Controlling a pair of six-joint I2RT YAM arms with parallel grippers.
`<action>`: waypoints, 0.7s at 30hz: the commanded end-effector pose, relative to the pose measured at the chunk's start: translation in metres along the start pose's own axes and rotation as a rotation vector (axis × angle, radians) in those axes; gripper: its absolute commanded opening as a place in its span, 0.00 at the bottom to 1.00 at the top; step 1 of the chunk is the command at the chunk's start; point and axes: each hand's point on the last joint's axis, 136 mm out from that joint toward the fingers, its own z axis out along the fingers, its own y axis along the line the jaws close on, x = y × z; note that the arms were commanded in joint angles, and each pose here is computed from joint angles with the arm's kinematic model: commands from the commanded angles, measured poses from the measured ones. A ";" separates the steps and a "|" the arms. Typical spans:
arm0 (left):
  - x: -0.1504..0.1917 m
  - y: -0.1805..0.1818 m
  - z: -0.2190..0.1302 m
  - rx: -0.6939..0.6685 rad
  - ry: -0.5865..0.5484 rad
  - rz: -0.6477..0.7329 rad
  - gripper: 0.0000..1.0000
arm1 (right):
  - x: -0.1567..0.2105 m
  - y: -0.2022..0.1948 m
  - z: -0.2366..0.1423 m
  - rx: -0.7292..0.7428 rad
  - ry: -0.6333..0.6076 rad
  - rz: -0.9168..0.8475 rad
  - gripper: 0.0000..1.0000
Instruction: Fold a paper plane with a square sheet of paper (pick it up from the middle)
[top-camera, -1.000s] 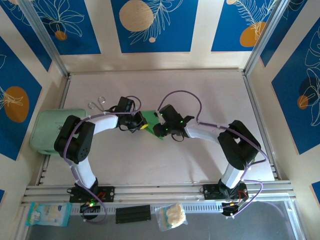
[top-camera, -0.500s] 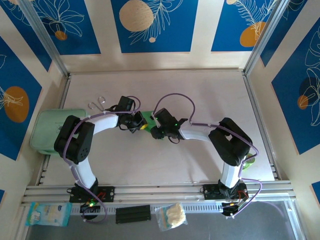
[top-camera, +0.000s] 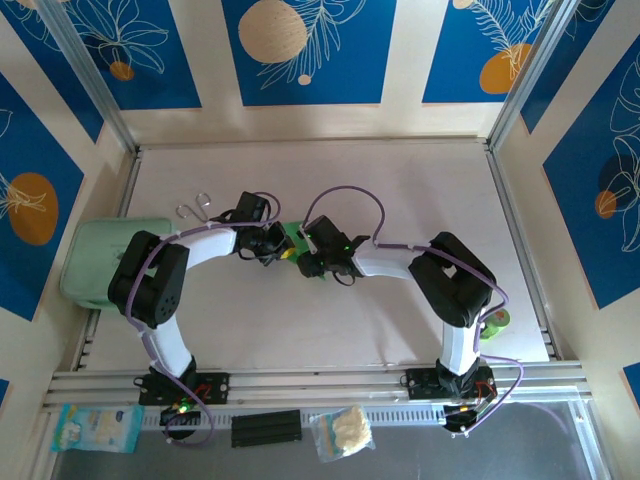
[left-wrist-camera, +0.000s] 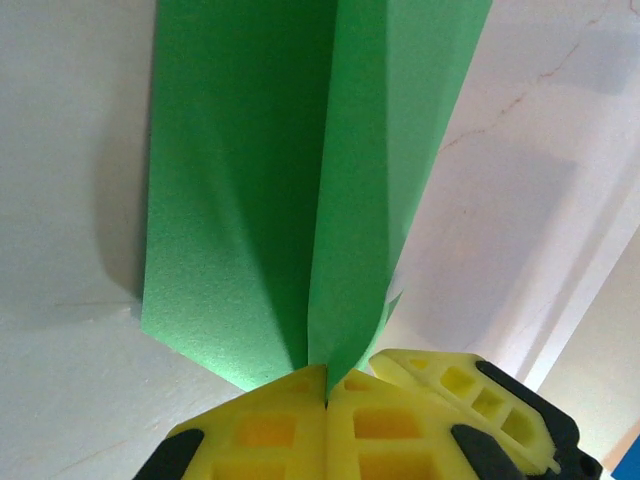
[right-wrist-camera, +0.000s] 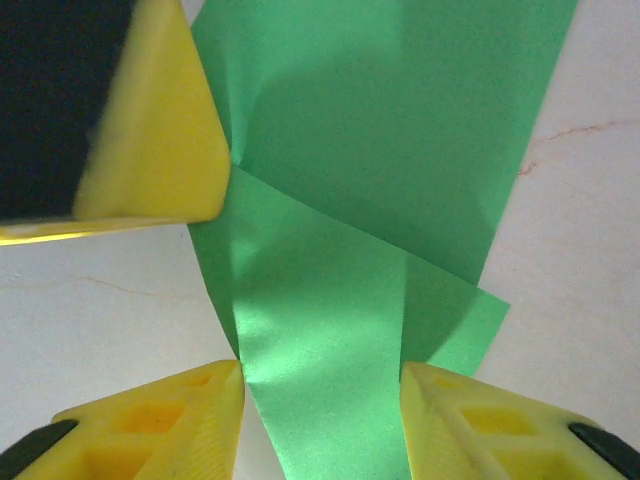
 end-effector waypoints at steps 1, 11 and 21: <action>0.003 -0.021 -0.012 0.046 0.000 0.010 0.07 | -0.004 0.000 0.003 0.020 -0.001 -0.012 0.46; 0.002 -0.017 -0.012 0.031 -0.007 -0.006 0.07 | -0.005 -0.002 -0.007 0.026 -0.035 -0.029 0.48; 0.002 -0.016 -0.016 0.021 -0.017 -0.024 0.07 | -0.008 -0.005 -0.031 0.030 -0.114 -0.063 0.50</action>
